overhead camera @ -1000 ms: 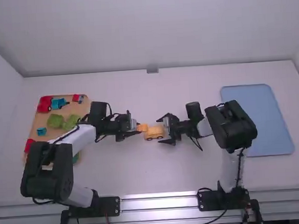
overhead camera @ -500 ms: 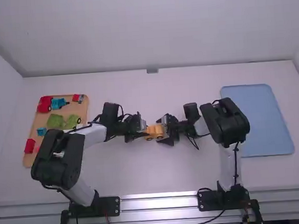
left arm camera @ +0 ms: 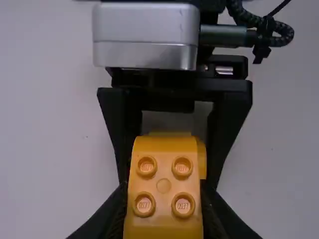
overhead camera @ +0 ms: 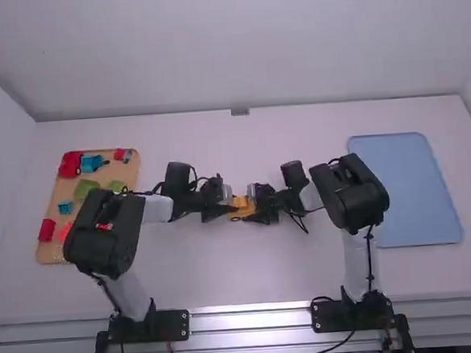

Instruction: Assemble lego blocks to make yellow taxi

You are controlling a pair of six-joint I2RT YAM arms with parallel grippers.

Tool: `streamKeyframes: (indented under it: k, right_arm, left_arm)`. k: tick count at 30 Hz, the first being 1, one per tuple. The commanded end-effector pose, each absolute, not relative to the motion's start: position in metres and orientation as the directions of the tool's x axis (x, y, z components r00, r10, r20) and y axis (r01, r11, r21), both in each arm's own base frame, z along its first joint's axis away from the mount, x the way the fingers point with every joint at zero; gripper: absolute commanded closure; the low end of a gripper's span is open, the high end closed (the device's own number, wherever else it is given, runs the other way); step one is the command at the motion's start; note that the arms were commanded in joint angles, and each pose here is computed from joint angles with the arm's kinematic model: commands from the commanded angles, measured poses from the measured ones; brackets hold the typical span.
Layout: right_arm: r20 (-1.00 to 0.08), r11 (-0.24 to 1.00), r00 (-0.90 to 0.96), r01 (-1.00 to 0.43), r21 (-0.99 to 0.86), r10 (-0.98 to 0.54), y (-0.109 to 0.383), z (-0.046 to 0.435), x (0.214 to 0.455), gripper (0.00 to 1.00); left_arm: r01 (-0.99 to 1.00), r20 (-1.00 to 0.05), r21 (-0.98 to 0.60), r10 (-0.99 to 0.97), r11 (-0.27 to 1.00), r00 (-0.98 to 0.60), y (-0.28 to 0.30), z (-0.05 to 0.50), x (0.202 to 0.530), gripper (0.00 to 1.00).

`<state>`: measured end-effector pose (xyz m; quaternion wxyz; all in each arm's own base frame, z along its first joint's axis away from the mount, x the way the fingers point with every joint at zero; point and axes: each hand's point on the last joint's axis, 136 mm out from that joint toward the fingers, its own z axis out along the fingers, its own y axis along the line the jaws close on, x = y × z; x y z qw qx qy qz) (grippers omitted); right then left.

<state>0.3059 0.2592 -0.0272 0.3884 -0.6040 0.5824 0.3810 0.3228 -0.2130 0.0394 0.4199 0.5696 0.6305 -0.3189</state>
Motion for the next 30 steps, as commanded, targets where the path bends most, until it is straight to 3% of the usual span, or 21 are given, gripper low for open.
streamKeyframes:
  k: [1, 3, 21, 30]
  right_arm:
    - [-0.914, -0.028, 0.04, -0.999, -0.031, -0.404, 0.261, -0.031, 0.309, 0.41]
    - [-0.914, -0.027, 0.046, -0.999, -0.038, -0.404, 0.26, -0.031, 0.31, 0.49]
    - [-0.913, -0.041, 0.044, -0.999, -0.03, -0.406, 0.263, -0.032, 0.304, 0.48]
    - [-0.915, -0.039, 0.042, -0.999, -0.028, -0.4, 0.262, -0.031, 0.305, 0.47]
  left_arm:
    - [0.991, -0.913, 0.033, 0.408, 0.129, -0.022, -0.217, 0.043, 0.319, 0.88]
    - [0.992, -0.915, 0.029, 0.403, 0.124, -0.023, -0.218, 0.039, 0.319, 0.89]
    - [0.99, -0.875, 0.036, 0.483, 0.14, -0.036, -0.224, 0.01, 0.32, 0.89]
    - [0.984, -0.822, 0.035, 0.565, 0.175, -0.071, -0.218, -0.007, 0.319, 0.97]
